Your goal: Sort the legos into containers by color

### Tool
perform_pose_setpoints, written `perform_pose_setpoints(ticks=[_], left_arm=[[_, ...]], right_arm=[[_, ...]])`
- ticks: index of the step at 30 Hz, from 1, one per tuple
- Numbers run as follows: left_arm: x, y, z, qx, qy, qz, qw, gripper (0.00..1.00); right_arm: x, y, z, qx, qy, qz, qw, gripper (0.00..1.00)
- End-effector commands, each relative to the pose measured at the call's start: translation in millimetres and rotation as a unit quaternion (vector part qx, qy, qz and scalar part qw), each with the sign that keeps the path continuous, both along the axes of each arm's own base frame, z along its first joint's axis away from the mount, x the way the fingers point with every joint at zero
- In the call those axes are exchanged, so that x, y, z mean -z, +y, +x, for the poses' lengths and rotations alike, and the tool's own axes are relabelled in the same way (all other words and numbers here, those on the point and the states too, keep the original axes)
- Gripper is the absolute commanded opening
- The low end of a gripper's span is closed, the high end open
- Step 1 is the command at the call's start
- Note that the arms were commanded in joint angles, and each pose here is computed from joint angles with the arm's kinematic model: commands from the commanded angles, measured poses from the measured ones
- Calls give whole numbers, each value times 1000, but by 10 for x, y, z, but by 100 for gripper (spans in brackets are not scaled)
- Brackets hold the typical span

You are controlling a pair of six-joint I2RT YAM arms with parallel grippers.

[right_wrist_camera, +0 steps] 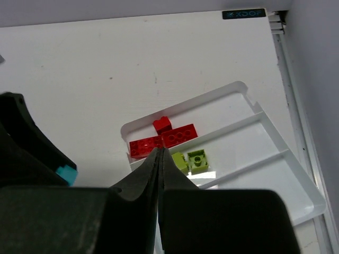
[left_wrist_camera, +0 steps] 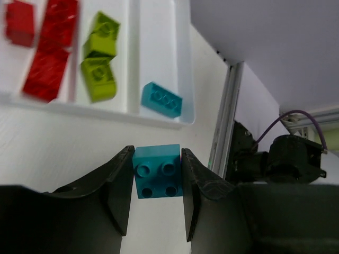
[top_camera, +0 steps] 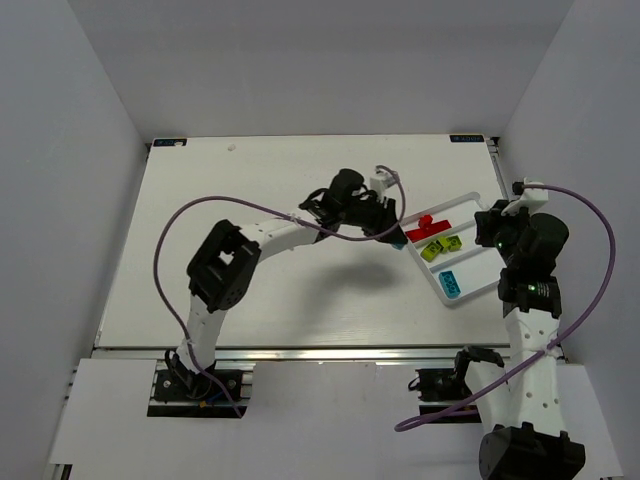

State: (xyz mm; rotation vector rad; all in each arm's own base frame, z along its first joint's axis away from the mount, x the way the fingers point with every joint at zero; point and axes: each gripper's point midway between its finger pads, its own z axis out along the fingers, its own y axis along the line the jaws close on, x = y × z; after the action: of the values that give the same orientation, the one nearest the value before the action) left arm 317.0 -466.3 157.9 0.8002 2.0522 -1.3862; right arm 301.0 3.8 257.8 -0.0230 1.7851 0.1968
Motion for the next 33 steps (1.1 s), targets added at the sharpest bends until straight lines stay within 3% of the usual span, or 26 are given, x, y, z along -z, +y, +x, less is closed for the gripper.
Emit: perform_pose_setpoints(ticks=[1,2,8,13,19,20,21,24,27,33], left_arm=[[-119,-435,-158,47,10,-51,998,5],[-269,-573,-145,52,-3,-67,996,4],[-222,-1208,-338,69,-8,-79,994,8],[-50,-1422,-349,45,4,-83,996,14],[141,-1639,-414,36,21,-74,996,31],[154,-1649,-400,32,24,-74,996,36],[182,-1658,-389,27,31,-74,996,49],[145,-1669,-357,18,31,-75,997,67],[55,-1668,-330,13,24,-73,997,72],[-343,-1594,-303,4,-10,-78,997,72]], right_arm=[[-213,-176,15,45,-36,-4,998,0],[-214,-180,12,45,-37,-3,998,0],[-233,-204,-5,46,-41,-2,998,0],[-257,-171,-24,36,-46,2,998,0],[-240,-149,-28,28,-44,2,999,0],[-235,-150,-25,28,-43,2,999,0],[-226,-146,-28,27,-42,3,999,0],[-211,-122,-26,19,-40,3,999,0],[-214,-94,-34,10,-42,4,999,0],[-249,-25,-78,-16,-53,0,998,0]])
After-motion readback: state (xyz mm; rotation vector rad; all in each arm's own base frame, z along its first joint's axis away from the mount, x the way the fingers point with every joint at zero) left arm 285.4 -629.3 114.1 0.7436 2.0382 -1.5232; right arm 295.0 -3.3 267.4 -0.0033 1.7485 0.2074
